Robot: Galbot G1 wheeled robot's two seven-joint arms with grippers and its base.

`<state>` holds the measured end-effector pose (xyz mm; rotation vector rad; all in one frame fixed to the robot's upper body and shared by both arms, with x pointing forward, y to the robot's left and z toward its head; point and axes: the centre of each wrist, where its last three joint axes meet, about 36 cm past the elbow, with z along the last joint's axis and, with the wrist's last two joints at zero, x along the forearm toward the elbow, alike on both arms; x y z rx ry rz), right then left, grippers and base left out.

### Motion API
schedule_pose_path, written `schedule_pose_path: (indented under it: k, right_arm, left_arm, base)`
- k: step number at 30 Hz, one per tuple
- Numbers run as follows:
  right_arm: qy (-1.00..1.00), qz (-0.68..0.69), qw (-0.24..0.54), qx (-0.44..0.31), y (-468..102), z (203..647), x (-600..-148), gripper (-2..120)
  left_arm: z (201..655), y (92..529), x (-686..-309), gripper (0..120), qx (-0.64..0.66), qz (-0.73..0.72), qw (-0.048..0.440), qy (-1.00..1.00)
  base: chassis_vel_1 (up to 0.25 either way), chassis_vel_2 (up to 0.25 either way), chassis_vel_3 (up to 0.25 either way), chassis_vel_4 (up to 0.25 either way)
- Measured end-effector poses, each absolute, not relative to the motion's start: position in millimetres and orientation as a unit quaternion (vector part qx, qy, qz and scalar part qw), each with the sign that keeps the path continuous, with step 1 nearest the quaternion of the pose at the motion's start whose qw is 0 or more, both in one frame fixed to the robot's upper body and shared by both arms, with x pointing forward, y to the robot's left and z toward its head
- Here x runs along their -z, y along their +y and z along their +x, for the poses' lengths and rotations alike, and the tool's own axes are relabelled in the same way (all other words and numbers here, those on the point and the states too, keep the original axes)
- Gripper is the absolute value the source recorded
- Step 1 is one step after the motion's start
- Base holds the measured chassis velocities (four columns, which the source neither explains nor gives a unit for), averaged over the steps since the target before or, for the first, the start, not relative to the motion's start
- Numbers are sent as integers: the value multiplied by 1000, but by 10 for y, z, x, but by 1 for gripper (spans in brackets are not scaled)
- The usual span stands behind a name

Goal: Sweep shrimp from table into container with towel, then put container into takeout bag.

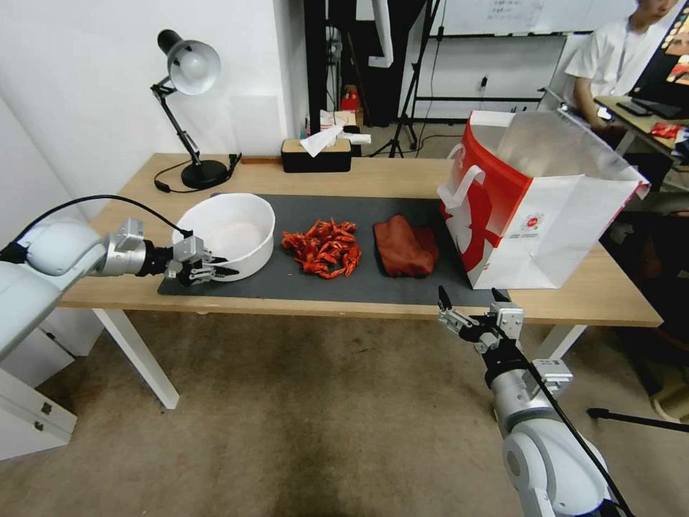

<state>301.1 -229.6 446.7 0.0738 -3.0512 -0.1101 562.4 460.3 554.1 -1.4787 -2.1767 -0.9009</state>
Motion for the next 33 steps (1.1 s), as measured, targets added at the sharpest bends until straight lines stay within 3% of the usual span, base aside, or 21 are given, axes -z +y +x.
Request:
schedule_pose_path:
  k: [9,12,17,27,33]
  right_arm:
    - [-998,25,43,36,-2293,3023,-4458,100]
    - [-998,25,43,36,-2291,3031,-4453,100]
    - [-998,25,43,36,-2288,3035,-4446,100]
    - [-998,25,45,35,-2294,3017,-4433,100]
    - [-998,25,43,33,-2284,3014,-4441,100]
  left_arm:
    - [5380,4293,-5964,0,342,-559,117,-747]
    - [5040,3906,-6170,0,356,-609,82,-704]
    - [4663,3501,-6146,0,351,-662,60,-659]
    - [3805,2840,-5822,0,336,-764,62,-547]
    - [3559,2763,-5191,0,315,-800,115,-498]
  base:
    - [0,0,0,0]
    - [0,0,0,0]
    - [0,0,0,0]
    - [0,0,0,0]
    - [0,0,0,0]
